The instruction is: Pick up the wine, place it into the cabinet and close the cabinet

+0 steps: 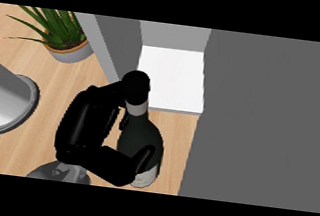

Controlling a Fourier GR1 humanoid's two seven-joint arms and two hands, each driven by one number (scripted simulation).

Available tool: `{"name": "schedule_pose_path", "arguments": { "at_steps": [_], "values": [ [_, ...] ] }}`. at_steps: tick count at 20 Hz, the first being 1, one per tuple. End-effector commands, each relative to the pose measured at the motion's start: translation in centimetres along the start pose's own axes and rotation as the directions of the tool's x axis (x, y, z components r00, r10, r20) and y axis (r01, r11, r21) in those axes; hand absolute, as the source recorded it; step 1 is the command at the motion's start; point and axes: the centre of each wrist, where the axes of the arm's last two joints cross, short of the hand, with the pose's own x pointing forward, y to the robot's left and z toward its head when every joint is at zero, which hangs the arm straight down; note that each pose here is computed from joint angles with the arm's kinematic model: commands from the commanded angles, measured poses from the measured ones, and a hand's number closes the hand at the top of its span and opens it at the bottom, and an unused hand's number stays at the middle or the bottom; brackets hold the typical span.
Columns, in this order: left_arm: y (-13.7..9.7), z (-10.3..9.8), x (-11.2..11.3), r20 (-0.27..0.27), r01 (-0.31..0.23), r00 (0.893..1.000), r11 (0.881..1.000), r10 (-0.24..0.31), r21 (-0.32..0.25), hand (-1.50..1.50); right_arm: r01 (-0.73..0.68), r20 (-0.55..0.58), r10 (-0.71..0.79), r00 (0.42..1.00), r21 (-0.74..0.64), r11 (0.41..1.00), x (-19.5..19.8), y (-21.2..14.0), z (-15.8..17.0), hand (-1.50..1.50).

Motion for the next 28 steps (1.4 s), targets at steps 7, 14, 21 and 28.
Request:
{"name": "schedule_pose_path", "arguments": {
  "at_steps": [7, 14, 21, 28],
  "values": [
    [-6.4, -4.7, 1.6, 0.001, 0.043, 0.999, 0.997, -0.043, 0.063, 1.5, 0.034, 0.046, -0.035, 0.998, 0.027, 0.999, 0.7, -0.3, 1.6, -1.5],
    [-5.3, -4.9, -0.3, 0.019, 0.075, 0.997, 0.995, -0.077, 0.07, 1.5, 0.019, 0.049, -0.022, 0.999, 0.054, 0.998, 1.8, -0.7, 3.0, -1.5],
    [-6.5, -6.3, -2.5, -0.001, 0.105, 0.994, 0.988, -0.106, 0.11, 1.5, 0.021, 0.038, -0.022, 0.999, 0.039, 0.999, 1.1, 0.1, 2.5, -1.5],
    [-6.6, -8.7, -3.1, 0.005, 0.07, 0.997, 0.986, -0.072, 0.148, 1.5, 0.009, 0.054, -0.011, 0.998, 0.042, 0.999, 1.9, -0.4, 2.6, -1.5]
  ]
}}
